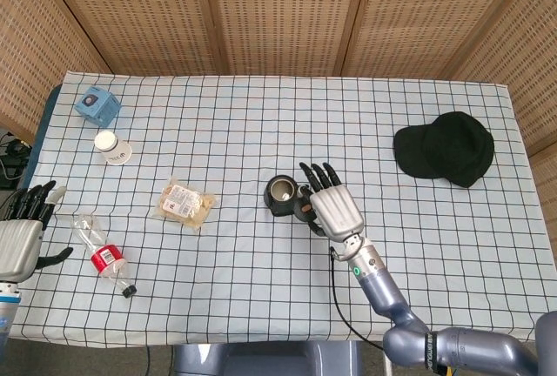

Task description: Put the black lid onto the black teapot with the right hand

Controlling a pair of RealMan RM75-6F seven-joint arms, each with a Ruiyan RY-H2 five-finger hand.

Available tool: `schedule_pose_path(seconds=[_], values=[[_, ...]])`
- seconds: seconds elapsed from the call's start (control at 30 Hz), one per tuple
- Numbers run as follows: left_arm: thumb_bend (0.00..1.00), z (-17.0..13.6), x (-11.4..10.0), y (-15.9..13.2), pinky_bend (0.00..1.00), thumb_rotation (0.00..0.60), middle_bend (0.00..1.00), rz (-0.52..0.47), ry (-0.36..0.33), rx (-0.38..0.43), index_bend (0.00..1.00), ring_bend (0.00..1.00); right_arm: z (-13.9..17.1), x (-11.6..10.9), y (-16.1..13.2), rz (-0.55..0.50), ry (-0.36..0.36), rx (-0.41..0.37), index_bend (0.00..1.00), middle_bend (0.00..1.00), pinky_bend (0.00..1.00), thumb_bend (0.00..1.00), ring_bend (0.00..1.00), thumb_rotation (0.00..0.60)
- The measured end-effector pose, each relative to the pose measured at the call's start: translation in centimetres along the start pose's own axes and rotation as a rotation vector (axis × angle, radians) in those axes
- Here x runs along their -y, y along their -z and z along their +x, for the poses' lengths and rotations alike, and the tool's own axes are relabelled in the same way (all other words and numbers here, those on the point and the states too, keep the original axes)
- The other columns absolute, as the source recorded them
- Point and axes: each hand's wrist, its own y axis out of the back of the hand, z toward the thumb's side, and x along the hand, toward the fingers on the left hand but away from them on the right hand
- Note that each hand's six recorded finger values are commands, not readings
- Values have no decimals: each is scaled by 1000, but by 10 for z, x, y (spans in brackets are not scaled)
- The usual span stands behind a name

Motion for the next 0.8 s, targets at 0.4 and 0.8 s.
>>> schedule_pose_path(seconds=[0.4,0.8], values=[[62,10,3,5,0,600,0,5,9,-30,0,0,-53,3,-13,5,-15,5,479,30,0,485,0,600],[63,14,8,6,0,600,0,1,35,-33,0,0,-77,17,-29,-10,-46,-15,478,31,0,485,0,600]])
